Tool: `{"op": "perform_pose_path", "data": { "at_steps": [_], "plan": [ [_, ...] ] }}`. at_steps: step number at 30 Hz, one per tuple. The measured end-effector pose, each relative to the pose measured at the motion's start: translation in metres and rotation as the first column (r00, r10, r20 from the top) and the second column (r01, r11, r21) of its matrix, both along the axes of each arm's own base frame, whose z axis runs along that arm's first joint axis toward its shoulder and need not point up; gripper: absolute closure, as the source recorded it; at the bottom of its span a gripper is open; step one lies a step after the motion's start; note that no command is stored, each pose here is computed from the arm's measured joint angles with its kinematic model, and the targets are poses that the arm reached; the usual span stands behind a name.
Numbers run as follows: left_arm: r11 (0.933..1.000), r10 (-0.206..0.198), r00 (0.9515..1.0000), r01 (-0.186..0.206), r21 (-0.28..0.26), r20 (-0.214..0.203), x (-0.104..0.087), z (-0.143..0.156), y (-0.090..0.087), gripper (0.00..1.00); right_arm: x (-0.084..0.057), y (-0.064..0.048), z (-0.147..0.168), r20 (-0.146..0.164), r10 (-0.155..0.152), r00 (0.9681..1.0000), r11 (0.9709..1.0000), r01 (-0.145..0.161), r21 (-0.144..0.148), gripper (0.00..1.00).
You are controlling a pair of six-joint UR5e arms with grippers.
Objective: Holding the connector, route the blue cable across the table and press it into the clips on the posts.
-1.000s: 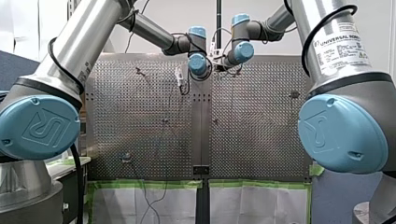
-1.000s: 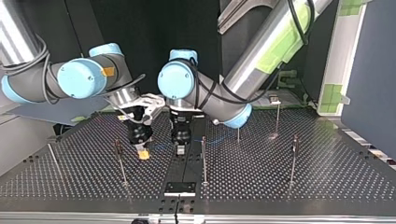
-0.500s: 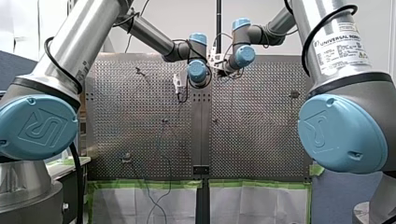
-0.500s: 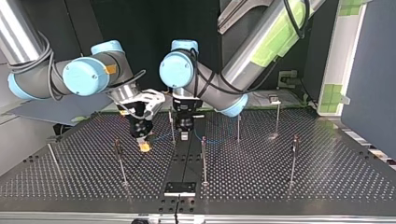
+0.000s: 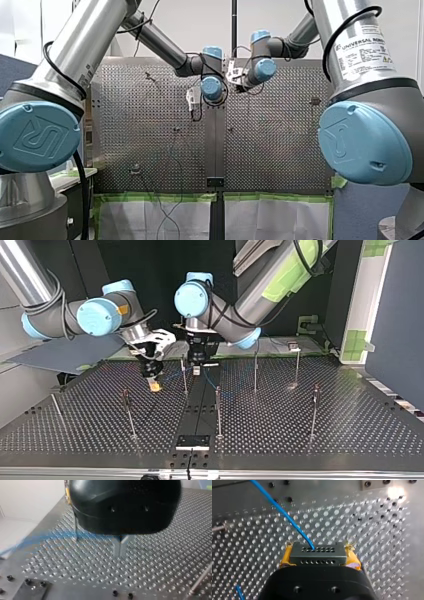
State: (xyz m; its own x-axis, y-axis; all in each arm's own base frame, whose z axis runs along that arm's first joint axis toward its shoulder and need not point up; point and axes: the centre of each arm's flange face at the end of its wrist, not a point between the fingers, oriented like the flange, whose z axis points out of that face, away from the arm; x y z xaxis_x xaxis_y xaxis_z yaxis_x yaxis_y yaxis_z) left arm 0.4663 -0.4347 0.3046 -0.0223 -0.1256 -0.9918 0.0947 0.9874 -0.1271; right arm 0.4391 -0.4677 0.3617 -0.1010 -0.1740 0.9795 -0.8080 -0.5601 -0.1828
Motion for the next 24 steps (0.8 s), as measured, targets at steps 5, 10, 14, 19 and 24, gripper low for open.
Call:
{"op": "perform_pose_path", "data": {
  "at_steps": [5,10,14,19,24],
  "plan": [
    [0.9998,-0.021,0.9998,0.021,0.0,-0.001,-0.004,-0.015,0.002,1.0,-0.009,-0.004,-0.015,-0.005,-0.016,0.9999,0.9999,0.016,-0.001,1.0],
    [0.9985,-0.055,0.9985,0.055,0.003,-0.007,-0.008,-0.033,0.004,1.0,-0.018,-0.008,-0.03,-0.017,-0.025,0.9995,0.9997,0.025,-0.006,1.0],
    [0.9967,-0.08,0.9964,0.08,0.015,-0.028,-0.01,-0.059,0.004,1.0,-0.022,-0.006,-0.044,-0.031,-0.007,0.9995,0.9999,0.007,-0.015,1.0],
    [0.9952,-0.094,0.9943,0.095,0.024,-0.051,-0.012,-0.091,0.007,1.0,-0.023,-0.001,-0.061,-0.03,0.023,0.9993,0.9997,-0.023,-0.008,1.0],
    [0.9935,-0.113,0.9931,0.113,0.006,-0.032,-0.009,-0.096,0.006,1.0,-0.023,0.002,-0.093,-0.046,0.041,0.9981,0.9991,-0.04,0.014,1.0]
  ]
}}
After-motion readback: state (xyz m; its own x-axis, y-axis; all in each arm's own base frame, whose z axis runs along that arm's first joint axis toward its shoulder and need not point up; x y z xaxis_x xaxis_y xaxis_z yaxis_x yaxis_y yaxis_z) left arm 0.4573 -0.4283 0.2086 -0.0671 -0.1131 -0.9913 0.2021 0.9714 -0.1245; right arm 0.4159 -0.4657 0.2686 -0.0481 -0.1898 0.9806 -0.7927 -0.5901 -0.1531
